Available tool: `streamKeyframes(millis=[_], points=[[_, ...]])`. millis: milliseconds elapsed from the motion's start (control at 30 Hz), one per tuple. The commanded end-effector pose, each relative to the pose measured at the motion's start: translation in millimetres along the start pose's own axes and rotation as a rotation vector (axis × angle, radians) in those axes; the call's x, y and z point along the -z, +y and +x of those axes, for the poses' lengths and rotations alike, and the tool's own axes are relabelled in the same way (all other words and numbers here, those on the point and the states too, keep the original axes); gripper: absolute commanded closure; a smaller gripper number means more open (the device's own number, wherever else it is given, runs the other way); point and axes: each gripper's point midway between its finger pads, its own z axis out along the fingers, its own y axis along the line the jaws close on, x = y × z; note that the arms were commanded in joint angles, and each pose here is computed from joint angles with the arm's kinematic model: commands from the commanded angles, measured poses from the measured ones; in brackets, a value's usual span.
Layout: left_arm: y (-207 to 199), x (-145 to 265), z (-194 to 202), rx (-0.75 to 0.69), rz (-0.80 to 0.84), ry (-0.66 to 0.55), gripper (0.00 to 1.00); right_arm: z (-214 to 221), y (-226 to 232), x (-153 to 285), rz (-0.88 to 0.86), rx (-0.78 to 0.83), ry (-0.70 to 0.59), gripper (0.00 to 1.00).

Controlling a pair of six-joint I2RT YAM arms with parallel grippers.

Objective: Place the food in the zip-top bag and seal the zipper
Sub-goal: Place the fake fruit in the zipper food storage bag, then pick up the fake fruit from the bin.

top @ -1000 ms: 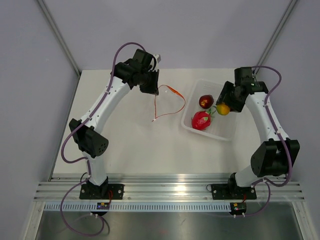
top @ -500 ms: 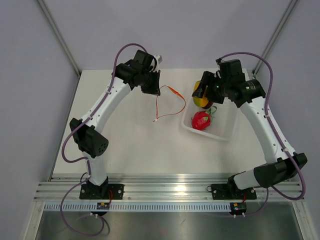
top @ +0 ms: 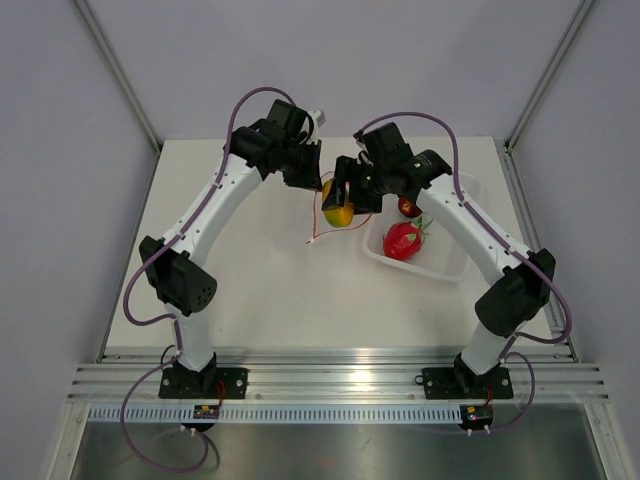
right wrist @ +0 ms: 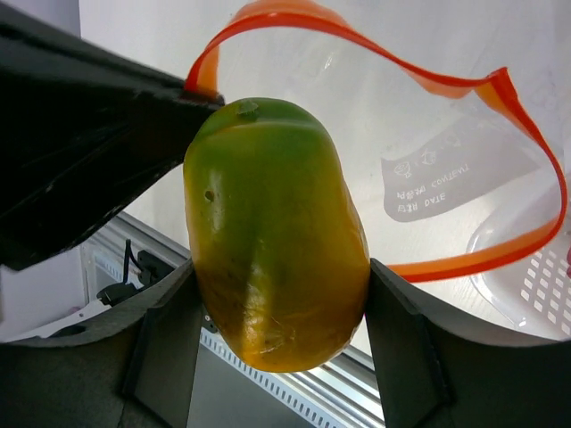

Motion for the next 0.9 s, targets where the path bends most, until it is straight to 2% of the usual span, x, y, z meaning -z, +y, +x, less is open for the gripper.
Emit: streamKeyframes(millis=[0,167,233,267,367,400,533,600,667,700,767,800,867], points=[[-16,21,-17,-0.023,0.059,-0.08,1.0,-11,17,-7,-0.077,0.001,-0.011,0.52],[-20,24,-15,-0.034,0.083,-0.07,1.0,-16,14,-23,-0.069,-0.009,-0.015,0.5],[-23,24,-14,-0.028,0.101,-0.064,1.0,-16,9,-29,-0.046,-0.009,-0.004,0.45],[-24,24,-14,-0.026,0.106,-0.065,1.0,-18,7,-32,-0.036,-0.004,-0.008,0.38],[-24,24,-14,-0.023,0.105,-0.066,1.0,-20,4,-27,-0.007,0.002,-0.011,0.06],[-24,24,-14,-0.022,0.102,-0.068,1.0,-21,4,-24,-0.002,0.006,-0.018,0.03],[-19,20,-12,-0.02,0.099,-0.041,1.0,-29,-8,-3,0.07,0.035,-0.103,0.0],[-13,19,-9,-0.011,0.081,-0.022,1.0,-34,-15,13,0.11,0.051,-0.168,0.03],[-6,19,-11,-0.003,0.058,-0.03,1.0,-41,-48,28,0.238,0.017,-0.258,0.07],[-4,20,-11,-0.004,0.052,-0.033,1.0,-45,-62,35,0.278,-0.026,-0.292,0.12],[-2,21,-12,-0.003,0.045,-0.039,1.0,-39,-98,44,0.356,-0.116,-0.317,0.17],[-2,22,-12,-0.003,0.046,-0.041,1.0,-49,-130,53,0.397,-0.191,-0.344,0.18],[-2,22,-12,-0.003,0.05,-0.044,1.0,-39,-165,50,0.433,-0.268,-0.309,0.16]])
